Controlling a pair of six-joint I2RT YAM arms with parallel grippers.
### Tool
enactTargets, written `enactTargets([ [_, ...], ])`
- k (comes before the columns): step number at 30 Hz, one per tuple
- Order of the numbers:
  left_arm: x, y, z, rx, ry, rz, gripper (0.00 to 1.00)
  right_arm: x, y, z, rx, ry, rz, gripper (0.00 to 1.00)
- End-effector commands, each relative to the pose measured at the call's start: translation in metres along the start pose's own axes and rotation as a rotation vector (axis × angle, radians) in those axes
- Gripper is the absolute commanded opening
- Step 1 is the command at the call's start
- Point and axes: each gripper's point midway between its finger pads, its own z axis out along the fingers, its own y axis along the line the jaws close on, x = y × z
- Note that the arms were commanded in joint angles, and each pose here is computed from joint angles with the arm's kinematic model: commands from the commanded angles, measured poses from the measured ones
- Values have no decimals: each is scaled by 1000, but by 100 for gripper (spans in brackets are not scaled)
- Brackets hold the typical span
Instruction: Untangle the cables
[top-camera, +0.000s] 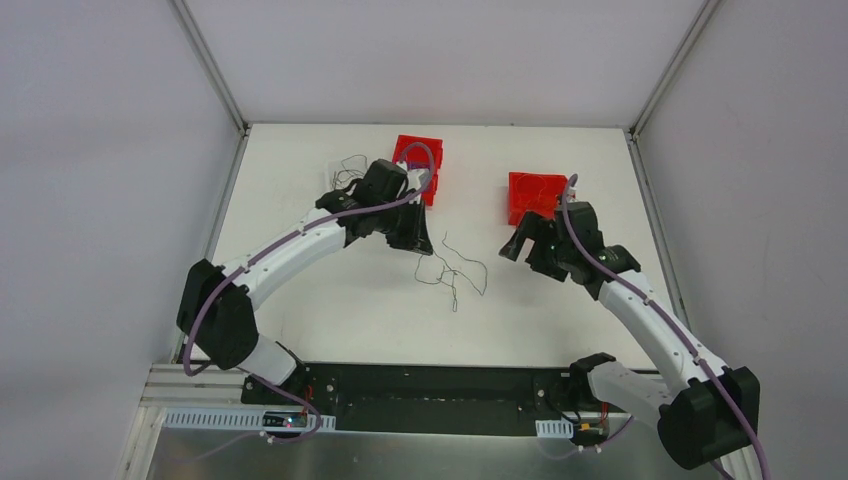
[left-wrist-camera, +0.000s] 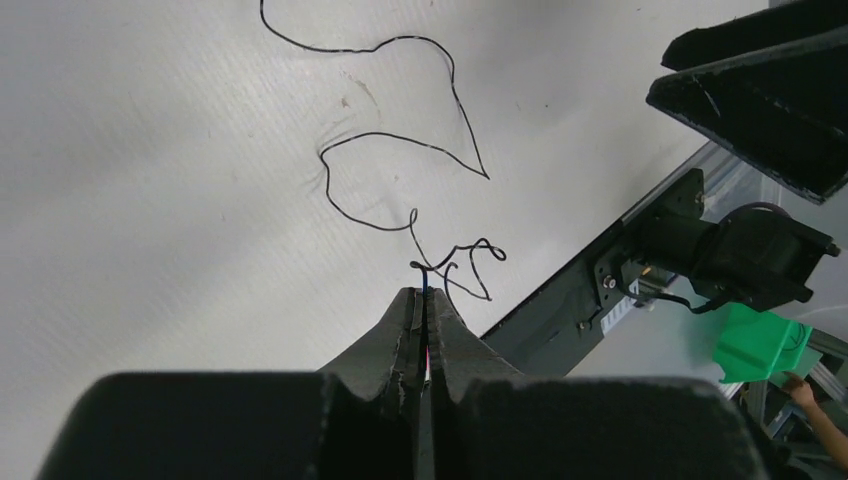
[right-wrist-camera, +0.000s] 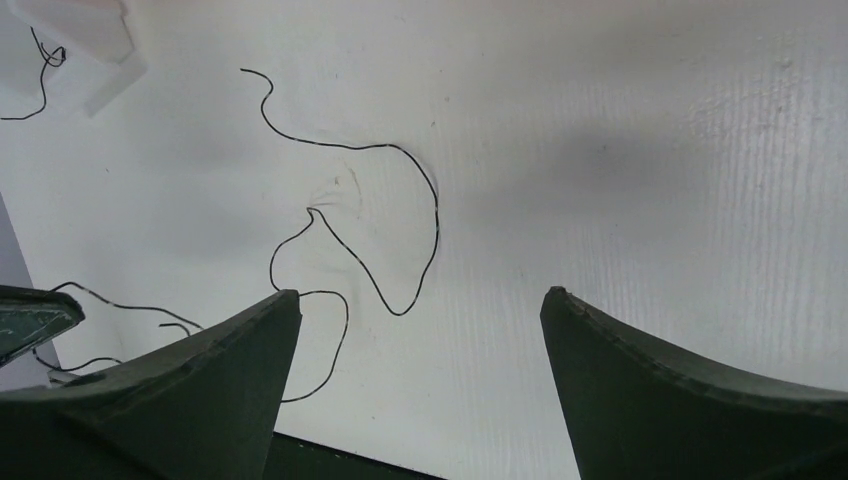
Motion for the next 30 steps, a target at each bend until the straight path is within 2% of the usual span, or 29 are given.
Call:
enactTargets([
  [1, -18, -8, 21, -15, -35, 64, 4, 9, 4, 1, -32, 39, 32, 95],
  [6, -18, -8, 53, -29, -7, 91, 5, 25, 8, 18, -60, 126, 74, 95],
  [9, -17, -6, 70, -19, 4, 107, 8, 32, 7, 28, -55, 168, 112, 92],
  [14, -8, -3, 91, -12, 48, 187, 28, 31, 3, 30, -44, 153, 125, 91],
  [17, -4, 3, 99, -36, 60, 239, 55, 27, -1, 26, -37, 132, 126, 91],
  [19, -2, 7, 103, -67, 58, 297, 67, 24, -3, 23, -34, 116, 130, 91],
  [25, -6, 11, 102, -130, 32, 503, 76, 12, -7, 12, -47, 70, 151, 92],
  [28, -19, 19, 86, -205, -13, 549, 78, 8, -8, 6, -52, 62, 154, 92],
  [30, -34, 25, 68, -302, -63, 524, 87, 5, -9, 3, -50, 56, 156, 92],
])
